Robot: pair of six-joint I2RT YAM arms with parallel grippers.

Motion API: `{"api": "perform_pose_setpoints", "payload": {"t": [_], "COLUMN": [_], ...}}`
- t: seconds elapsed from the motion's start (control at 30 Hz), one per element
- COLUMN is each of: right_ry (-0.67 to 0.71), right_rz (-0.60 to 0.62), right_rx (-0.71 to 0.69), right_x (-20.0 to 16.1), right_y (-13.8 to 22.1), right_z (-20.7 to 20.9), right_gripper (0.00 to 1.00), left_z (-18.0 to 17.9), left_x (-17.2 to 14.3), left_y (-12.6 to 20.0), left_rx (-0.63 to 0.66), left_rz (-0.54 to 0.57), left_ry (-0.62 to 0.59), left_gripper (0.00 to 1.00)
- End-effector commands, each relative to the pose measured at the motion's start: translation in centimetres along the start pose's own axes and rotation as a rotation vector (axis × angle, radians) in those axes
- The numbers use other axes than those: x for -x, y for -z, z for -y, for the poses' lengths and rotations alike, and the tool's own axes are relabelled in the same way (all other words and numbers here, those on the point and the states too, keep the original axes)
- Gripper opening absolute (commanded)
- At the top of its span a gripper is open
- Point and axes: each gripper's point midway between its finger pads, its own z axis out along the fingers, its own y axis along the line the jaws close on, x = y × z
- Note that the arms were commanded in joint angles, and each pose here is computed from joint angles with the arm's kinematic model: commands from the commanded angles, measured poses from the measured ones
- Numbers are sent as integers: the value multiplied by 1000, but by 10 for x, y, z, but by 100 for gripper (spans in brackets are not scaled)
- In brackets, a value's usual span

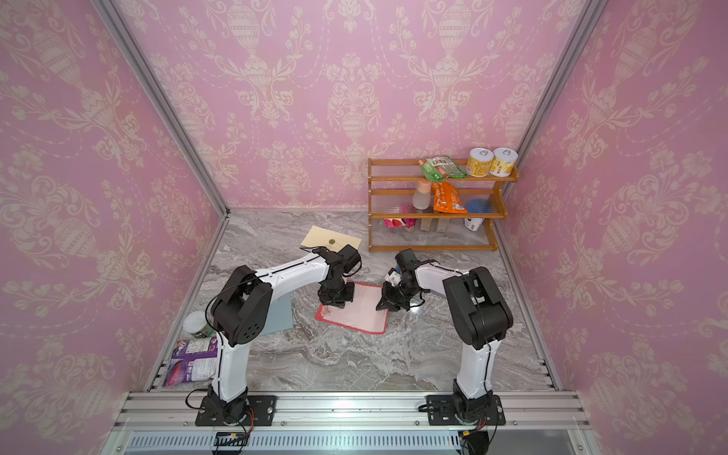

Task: Fold the letter paper in half and place it into the envelope
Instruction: Fold the letter paper at the center of the board.

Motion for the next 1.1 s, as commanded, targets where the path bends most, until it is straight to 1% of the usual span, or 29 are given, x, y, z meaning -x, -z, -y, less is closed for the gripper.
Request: {"api": "perform_pose_setpoints", "payload": {"t": [0.0,0.03,0.07,0.13,0.37,0.6,0.8,0.97,1.07], "right_ry": [35,31,51,51,53,68,76,73,75], "right_rz": [-43,-65,-49,-60,-40,-25,-27,-20,-11], "right_rx": [-168,-206,-221,-263,-389,-397,-375,-364,-355], "right_x": [-15,-21,-14,-17,-18,-16,-14,-11,-9], "right_y": [24,26,34,42,67,75,72,70,72], "right_z": [16,23,18,22,30,26,23,21,17], "right_gripper": [0,0,0,0,0,0,0,0,0], "left_z": [0,1,3,4,1,-2,9,16,15], "left_x": [14,16,18,19,14,6,6,3,1], "left_y": [22,24,25,24,7,-6,-12,-20,-27], "left_rx": [25,25,24,21,15,16,-22,-19,-9], "left_rz": [44,51,54,53,31,16,29,20,8], "left_ry": [-29,-34,-36,-34,-10,4,5,-7,-4], "left_gripper": [0,0,0,0,0,0,0,0,0]}}
